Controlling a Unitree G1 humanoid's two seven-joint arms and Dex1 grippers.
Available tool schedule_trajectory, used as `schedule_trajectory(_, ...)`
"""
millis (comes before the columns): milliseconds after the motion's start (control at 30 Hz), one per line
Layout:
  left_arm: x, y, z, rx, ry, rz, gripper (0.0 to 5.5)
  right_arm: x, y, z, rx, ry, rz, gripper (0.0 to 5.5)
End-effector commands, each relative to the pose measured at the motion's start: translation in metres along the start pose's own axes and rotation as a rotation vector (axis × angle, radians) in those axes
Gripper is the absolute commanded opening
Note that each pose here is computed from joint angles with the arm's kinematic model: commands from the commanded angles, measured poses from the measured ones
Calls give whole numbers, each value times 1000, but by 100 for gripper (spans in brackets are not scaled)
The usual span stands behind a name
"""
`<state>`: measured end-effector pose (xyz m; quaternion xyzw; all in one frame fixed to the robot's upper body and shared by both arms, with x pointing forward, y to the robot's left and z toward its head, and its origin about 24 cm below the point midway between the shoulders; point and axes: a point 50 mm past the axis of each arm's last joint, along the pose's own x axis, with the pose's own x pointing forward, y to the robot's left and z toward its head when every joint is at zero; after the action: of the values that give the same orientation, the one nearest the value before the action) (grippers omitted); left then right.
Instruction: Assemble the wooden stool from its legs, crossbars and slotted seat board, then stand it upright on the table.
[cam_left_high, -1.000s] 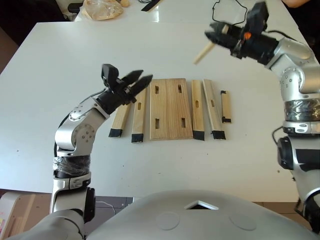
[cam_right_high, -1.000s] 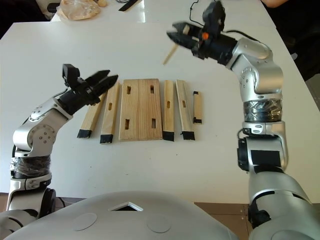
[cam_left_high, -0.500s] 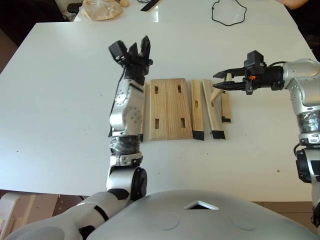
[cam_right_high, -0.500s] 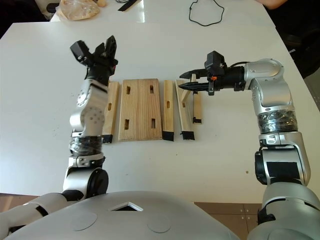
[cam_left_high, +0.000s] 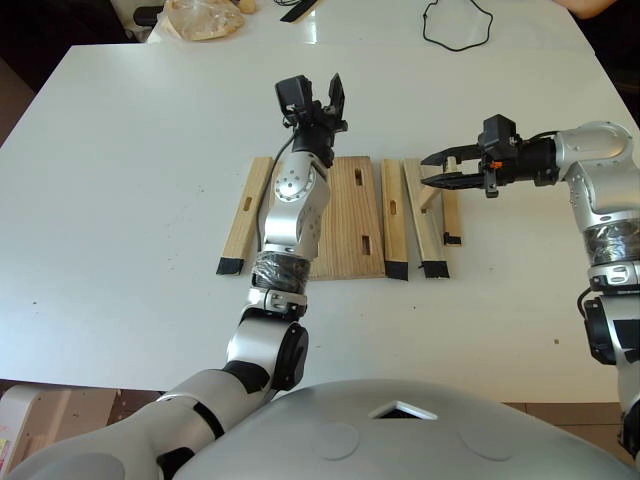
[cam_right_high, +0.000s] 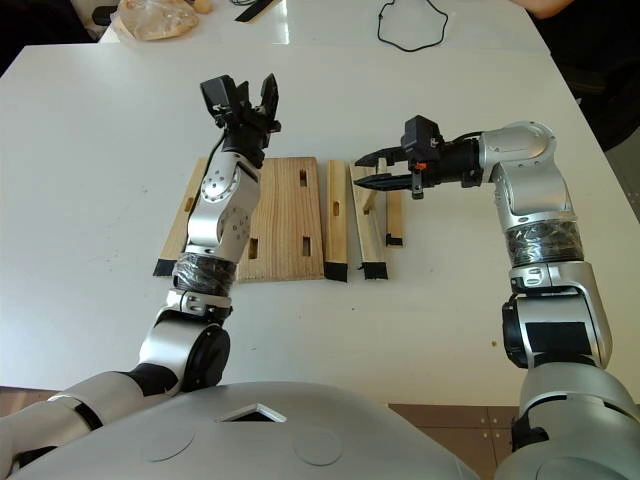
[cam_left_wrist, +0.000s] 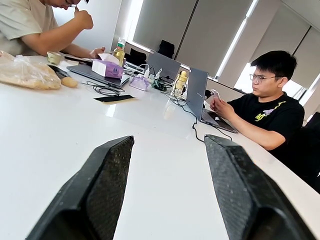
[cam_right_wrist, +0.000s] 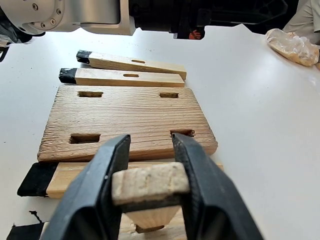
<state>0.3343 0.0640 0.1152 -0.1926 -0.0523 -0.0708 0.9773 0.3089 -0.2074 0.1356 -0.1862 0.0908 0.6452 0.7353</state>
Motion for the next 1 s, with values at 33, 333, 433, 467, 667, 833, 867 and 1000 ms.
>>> schedule_trajectory(33,3,-14,6,-25,-25,-18,261,-4,-3,1,-9,26,-3,133)
schedule_trajectory(333,3,-13,6,-42,-23,-12,261,0,7,-12,34,48,47,133)
schedule_trajectory(433,2,-13,5,-42,-22,-12,261,1,9,-17,88,29,59,133)
schedule_trajectory(467,2,-14,5,-41,-23,-10,261,1,11,-21,105,36,56,133)
schedule_trajectory(667,3,-14,5,-51,-17,-7,261,9,13,-52,168,124,6,133)
schedule_trajectory(833,3,-13,5,-52,-14,-8,261,13,18,-65,204,143,-1,133)
schedule_trajectory(867,3,-13,5,-55,-13,-11,261,14,18,-66,213,142,3,133)
schedule_trajectory(1000,4,-12,4,-58,-10,-19,261,19,21,-70,257,140,17,133)
